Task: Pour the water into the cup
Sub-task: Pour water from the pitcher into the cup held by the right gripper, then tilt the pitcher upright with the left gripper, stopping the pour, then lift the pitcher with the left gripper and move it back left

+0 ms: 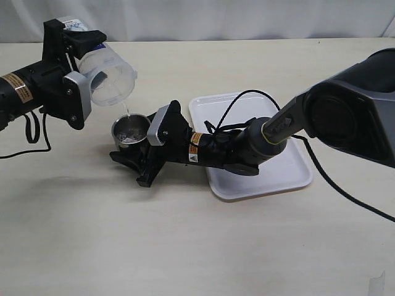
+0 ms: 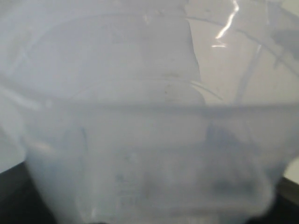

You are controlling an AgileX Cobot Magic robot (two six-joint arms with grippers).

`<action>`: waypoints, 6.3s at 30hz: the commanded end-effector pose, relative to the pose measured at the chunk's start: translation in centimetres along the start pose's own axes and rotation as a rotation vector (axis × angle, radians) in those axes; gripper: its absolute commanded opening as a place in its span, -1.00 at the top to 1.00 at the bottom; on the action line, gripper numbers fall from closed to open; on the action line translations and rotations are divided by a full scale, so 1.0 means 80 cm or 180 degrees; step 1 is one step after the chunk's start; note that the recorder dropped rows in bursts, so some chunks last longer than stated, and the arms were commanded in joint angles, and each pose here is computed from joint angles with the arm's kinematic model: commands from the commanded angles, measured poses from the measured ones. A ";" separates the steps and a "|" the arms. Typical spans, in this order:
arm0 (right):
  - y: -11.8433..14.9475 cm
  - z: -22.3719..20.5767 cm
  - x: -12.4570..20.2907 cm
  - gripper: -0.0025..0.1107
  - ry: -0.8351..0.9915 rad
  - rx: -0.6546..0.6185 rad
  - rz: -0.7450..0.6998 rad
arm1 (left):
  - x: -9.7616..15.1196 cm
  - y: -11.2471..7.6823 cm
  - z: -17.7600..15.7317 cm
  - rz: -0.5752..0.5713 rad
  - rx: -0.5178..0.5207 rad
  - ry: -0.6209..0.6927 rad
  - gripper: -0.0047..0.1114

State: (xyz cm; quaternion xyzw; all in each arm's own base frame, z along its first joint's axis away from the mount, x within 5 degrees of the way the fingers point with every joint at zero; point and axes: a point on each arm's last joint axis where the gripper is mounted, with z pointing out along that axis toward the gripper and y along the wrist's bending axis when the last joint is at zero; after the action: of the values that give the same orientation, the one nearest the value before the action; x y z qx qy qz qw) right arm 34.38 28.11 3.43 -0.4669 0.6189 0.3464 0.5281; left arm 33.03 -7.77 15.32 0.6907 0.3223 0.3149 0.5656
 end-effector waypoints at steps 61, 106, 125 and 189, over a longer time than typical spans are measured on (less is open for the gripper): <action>-0.001 -0.001 0.006 0.00 0.0141 0.0008 -0.0070 | -0.004 0.009 0.002 0.0459 -0.0182 -0.0069 0.92; -0.001 -0.001 0.006 0.00 0.0141 0.0008 -0.0070 | -0.003 0.005 0.002 0.0340 -0.0071 -0.0054 0.92; -0.001 -0.001 0.006 0.00 0.0141 0.0008 -0.0070 | -0.003 0.005 0.002 -0.0418 -0.0061 -0.0061 0.92; -0.001 -0.001 0.006 0.00 0.0141 0.0008 -0.0070 | -0.014 0.025 -0.001 -0.3468 -0.0365 -0.0669 0.92</action>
State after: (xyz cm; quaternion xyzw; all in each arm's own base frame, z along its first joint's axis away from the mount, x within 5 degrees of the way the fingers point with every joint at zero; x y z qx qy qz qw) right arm 34.38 28.11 3.43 -0.4669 0.6189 0.3464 0.5281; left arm 32.45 -8.67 16.63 0.4290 0.5696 -0.0690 0.6976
